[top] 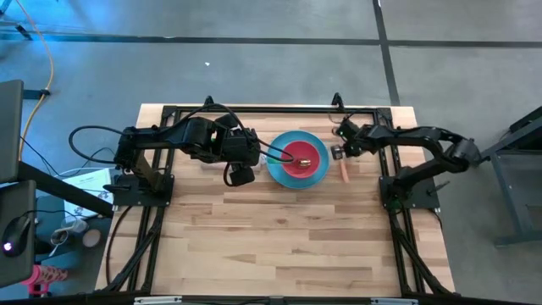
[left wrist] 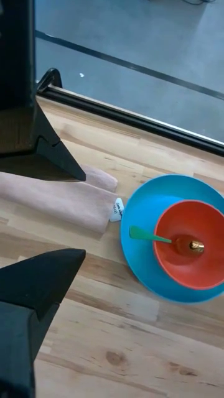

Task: Set table place
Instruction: Put the orange fork beside the blue plate

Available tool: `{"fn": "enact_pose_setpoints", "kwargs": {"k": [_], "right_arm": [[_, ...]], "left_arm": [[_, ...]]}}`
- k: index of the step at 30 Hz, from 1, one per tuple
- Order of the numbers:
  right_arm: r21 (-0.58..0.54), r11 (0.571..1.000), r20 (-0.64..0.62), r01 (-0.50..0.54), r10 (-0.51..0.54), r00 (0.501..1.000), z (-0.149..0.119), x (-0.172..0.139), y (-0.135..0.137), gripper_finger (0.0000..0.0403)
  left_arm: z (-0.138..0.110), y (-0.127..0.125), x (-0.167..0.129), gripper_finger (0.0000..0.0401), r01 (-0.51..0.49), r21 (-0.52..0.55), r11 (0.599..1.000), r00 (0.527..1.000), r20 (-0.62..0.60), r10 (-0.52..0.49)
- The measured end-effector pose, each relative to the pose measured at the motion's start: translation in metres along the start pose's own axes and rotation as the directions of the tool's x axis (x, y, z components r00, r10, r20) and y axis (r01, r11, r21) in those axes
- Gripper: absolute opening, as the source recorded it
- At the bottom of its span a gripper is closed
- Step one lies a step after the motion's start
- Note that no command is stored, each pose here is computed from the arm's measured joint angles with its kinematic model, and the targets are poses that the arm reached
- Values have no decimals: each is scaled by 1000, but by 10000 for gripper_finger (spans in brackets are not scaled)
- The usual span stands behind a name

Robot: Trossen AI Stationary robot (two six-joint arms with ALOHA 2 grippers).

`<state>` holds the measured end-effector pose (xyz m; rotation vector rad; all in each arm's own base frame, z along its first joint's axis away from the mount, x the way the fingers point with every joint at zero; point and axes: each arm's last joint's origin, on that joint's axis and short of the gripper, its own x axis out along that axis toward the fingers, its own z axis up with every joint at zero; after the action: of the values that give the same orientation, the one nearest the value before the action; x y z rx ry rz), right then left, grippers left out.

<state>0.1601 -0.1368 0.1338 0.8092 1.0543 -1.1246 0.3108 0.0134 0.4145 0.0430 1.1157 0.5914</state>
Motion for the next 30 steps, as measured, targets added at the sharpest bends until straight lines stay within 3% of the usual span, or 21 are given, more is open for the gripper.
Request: {"fn": "enact_pose_setpoints", "kwargs": {"k": [9, 17, 22, 25, 30], "right_arm": [[-4, 1000, -10, 16, -16, 1000, -2, -1, -2, 0], [17, 995, -66, -94, 95, 993, -19, -28, 3, 0], [-2, 971, 85, -240, 240, 967, -16, -47, 16, 0], [15, 965, 141, -262, 257, 956, -5, -43, 17, 0], [12, 965, 97, -263, 260, 961, 5, -20, 19, 0]], "left_arm": [[0, 0, 0, 175, 0, 1, 1000, 1000, 1, 0], [0, 0, 0, 175, 0, 4, 1000, 1000, 2, 0], [0, 0, 0, 175, 1, 10, 1000, 1000, 4, -1], [1, 0, 0, 175, 1, 6, 1000, 1000, 5, -1], [1, 0, 0, 175, 5, -6, 1000, 1000, 6, -5]]}}
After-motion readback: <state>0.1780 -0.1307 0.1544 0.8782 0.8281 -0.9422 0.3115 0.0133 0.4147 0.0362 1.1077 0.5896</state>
